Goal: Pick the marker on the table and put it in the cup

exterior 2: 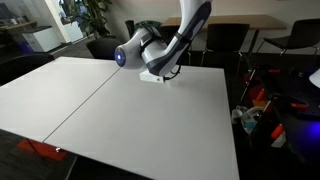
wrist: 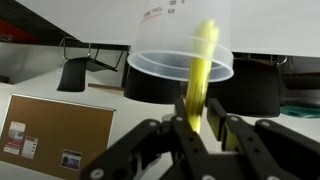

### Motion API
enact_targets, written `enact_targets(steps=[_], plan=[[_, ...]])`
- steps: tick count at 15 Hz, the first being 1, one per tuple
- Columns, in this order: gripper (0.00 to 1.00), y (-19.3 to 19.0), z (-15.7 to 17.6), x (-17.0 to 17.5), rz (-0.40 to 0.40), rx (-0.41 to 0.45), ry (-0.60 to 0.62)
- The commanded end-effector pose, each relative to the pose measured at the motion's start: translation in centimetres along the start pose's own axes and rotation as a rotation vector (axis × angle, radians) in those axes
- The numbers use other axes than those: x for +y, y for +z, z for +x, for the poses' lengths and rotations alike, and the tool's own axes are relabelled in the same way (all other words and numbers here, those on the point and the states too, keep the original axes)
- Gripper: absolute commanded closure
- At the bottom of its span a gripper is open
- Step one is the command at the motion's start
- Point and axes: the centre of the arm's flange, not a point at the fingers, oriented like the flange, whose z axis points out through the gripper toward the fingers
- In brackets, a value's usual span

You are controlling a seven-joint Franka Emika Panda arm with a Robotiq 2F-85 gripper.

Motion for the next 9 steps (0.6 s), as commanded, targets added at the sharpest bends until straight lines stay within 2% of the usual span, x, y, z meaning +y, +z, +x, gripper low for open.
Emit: enact_targets(steps=[1, 6, 9], plan=[[0.39, -1.2, 1.0, 0.1, 0.013, -0.003, -0.018], [0.02, -2.3, 4.4, 1.4, 0.004, -0.022, 0.053], [0.0, -3.7, 8.0, 2.7, -0.018, -0.058, 0.107]])
